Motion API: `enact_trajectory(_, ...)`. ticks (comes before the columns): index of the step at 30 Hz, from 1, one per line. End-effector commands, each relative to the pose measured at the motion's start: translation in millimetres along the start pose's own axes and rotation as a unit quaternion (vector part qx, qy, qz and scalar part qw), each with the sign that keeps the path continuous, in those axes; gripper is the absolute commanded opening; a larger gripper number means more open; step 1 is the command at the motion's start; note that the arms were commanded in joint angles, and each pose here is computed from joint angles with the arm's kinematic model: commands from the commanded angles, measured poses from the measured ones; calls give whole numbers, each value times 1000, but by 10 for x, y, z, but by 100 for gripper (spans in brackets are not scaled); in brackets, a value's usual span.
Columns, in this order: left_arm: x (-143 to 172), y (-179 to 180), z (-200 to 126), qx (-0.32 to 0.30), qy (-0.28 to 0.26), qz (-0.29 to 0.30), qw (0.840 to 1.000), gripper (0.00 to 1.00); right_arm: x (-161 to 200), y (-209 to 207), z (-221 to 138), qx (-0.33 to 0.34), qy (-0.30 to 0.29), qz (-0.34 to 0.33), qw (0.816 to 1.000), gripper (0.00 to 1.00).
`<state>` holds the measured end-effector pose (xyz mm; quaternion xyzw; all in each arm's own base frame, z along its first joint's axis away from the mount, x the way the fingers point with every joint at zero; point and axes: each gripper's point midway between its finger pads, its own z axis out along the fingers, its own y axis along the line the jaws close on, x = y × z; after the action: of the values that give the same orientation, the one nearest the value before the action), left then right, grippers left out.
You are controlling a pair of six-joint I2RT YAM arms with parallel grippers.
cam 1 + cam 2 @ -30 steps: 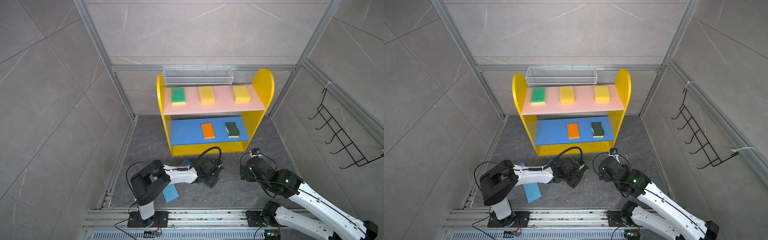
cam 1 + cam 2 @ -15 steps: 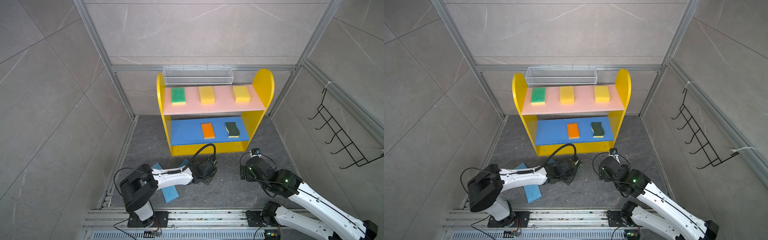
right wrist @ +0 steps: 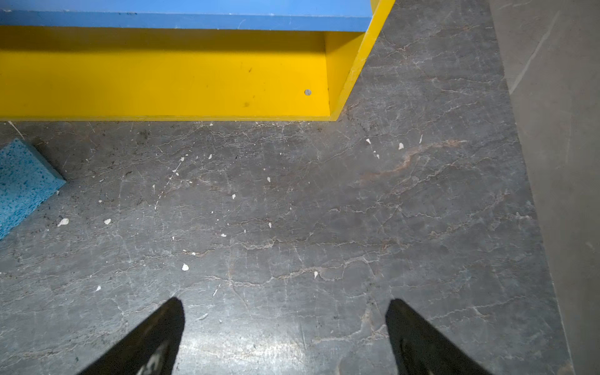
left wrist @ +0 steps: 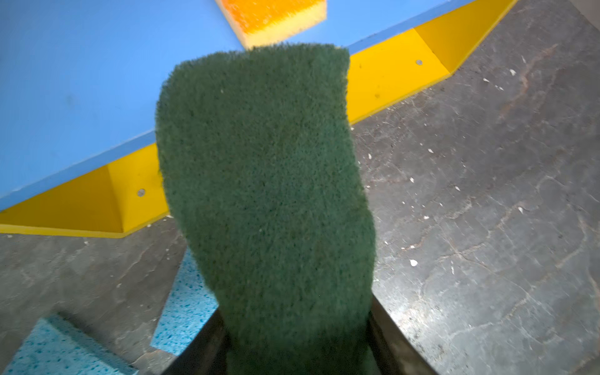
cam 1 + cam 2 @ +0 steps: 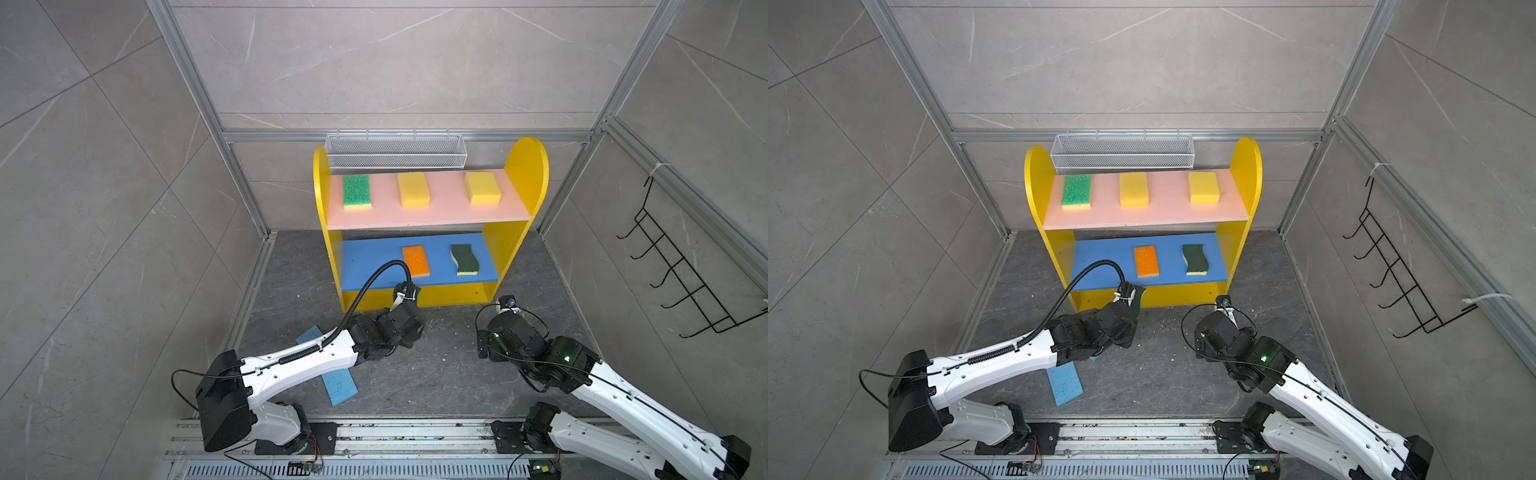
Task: Arrange cleaning sponges on a shelf
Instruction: Pick up the cleaning sponge from the center of the table, then place the cleaning sponge on the shelf.
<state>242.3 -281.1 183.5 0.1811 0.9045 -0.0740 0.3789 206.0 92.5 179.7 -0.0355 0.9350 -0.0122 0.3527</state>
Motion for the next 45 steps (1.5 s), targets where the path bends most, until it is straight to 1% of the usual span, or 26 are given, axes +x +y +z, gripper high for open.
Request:
enact_trajectory(1,-172,311,-126,-46,-24,-31,998,53,-29,14,-6,-1,-6,-11,1000,100)
enact_trajectory(6,-260,600,-113,-73,-37,-53,995,53,-47,39,9,-1,-4,-14,1000,100)
enact_trajectory(10,-357,754,-95,-97,-59,-47,992,54,-74,93,31,-5,1,-15,1000,99)
enact_trajectory(14,-410,878,-22,-114,-56,-46,991,54,-107,132,41,-5,5,-17,1000,100)
enact_trajectory(19,-421,985,140,-118,-48,-54,990,54,-158,165,10,-12,3,-11,1000,100)
enact_trajectory(23,-441,1111,254,-133,-46,-54,988,54,-183,194,-13,-21,2,-3,1000,100)
enact_trajectory(28,-458,1209,389,-150,-37,-34,987,56,-194,227,-10,-25,6,2,1000,99)
enact_trajectory(37,-608,1277,541,-164,-49,-34,985,56,-205,293,53,-23,19,-6,1000,100)
enact_trajectory(45,-707,1295,561,-172,-61,-33,983,57,-193,306,80,-22,22,-10,999,100)
